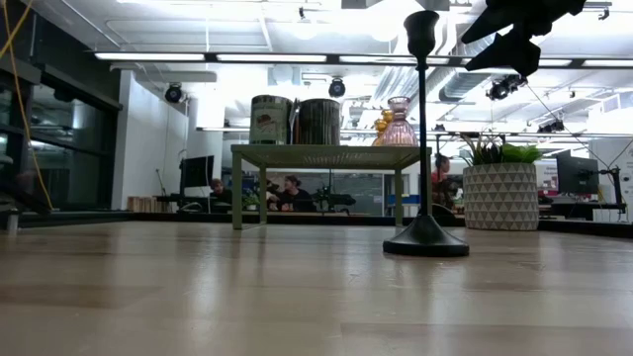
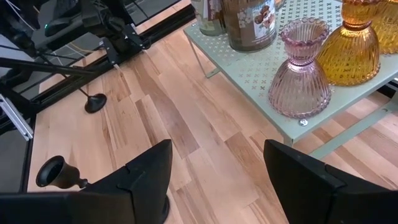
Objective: Pick & Place candle stick holders
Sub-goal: Put the left black candle holder on the shelf
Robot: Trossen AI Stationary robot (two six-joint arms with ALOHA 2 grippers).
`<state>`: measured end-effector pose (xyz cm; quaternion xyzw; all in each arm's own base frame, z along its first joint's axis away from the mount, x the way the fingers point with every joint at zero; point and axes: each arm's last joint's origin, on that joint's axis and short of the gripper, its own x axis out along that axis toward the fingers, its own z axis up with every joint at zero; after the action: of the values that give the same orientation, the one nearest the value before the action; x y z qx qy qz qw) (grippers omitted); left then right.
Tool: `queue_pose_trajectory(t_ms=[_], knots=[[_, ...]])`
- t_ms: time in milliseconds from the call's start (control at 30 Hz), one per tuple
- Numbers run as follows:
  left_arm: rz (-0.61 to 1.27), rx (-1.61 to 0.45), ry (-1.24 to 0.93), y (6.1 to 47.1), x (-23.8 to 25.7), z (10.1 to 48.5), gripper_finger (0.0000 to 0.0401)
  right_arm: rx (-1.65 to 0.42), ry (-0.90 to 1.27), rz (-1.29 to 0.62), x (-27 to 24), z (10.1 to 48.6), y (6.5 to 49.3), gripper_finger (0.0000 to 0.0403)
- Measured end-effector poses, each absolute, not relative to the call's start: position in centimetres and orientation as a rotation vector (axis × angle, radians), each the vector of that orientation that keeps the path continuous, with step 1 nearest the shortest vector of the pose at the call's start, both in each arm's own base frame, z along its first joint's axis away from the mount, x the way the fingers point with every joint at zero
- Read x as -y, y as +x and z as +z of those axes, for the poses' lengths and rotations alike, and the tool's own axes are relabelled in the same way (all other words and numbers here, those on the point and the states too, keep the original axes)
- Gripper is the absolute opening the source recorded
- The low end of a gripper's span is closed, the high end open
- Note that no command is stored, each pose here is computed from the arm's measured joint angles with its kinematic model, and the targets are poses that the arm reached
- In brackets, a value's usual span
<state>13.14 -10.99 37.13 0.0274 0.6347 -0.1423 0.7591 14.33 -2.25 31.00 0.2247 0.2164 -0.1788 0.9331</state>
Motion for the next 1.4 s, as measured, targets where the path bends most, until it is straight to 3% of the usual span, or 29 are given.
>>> queue_pose_trajectory(t_ms=[300,967,1400], knots=[[-0.227,-1.423,0.096,14.4,12.4,35.9,0.0301,-0.442,0.46,-0.367,2.3,31.0,14.3,0.0247],[-0.052,-1.409,-0.04,15.4,13.1,35.4,0.0301,-0.442,0.467,-0.366,2.2,31.0,14.3,0.0247],[-0.022,-1.487,-0.021,16.6,14.3,34.0,0.0289,-0.443,0.467,-0.365,2.2,31.0,14.3,0.0247]])
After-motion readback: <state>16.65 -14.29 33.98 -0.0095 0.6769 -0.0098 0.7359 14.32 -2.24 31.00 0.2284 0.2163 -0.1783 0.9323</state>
